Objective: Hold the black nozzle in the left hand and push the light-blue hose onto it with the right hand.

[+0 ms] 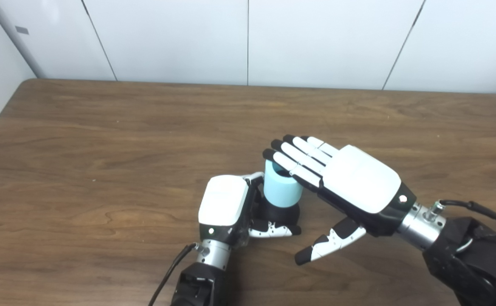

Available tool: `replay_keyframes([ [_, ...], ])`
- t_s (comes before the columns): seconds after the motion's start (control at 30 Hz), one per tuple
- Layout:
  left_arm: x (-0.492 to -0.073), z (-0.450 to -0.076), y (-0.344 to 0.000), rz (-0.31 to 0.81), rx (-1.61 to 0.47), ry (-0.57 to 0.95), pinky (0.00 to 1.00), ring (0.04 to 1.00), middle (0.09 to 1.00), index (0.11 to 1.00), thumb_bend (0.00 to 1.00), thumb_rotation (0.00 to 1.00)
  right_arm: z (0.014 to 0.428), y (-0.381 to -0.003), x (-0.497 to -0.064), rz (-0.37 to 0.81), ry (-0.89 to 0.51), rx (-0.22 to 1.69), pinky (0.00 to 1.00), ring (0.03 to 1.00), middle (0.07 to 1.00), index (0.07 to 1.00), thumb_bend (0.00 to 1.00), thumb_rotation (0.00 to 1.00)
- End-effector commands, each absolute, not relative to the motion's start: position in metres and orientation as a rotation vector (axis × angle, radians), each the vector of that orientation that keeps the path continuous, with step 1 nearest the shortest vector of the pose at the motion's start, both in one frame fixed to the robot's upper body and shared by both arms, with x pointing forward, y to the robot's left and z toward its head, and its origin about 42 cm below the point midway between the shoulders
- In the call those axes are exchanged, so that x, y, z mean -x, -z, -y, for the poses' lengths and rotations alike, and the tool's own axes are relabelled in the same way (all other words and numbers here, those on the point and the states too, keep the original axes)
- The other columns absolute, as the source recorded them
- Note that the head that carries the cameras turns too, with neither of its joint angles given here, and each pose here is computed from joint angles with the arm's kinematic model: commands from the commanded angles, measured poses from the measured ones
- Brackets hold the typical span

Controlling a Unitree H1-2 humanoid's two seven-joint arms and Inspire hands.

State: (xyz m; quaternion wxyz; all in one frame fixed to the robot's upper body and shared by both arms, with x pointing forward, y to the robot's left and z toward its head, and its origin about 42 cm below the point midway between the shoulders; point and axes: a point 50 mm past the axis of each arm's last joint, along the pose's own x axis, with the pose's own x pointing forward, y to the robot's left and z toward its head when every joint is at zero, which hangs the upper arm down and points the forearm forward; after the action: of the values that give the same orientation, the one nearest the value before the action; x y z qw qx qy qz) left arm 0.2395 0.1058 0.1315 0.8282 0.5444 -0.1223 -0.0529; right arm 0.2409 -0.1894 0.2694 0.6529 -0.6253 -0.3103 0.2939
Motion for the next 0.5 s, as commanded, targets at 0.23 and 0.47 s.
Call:
replay_keyframes([
  [0.23,-0.2285,-0.1055,-0.1158,0.176,-1.194,0.195,0.32,0.400,0.399,0.503,0.52,0.00,0.1933,-0.2453,-0.2391,0.571,-0.811,1.464,0.95,0.965,0.960,0.933,0.68,0.89],
  [0.47,-0.2282,-0.1060,-0.1156,0.175,-1.195,0.198,0.32,0.394,0.393,0.499,0.52,0.00,0.1930,-0.2425,-0.2375,0.532,-0.838,1.462,0.91,0.957,0.952,0.936,0.69,0.90],
])
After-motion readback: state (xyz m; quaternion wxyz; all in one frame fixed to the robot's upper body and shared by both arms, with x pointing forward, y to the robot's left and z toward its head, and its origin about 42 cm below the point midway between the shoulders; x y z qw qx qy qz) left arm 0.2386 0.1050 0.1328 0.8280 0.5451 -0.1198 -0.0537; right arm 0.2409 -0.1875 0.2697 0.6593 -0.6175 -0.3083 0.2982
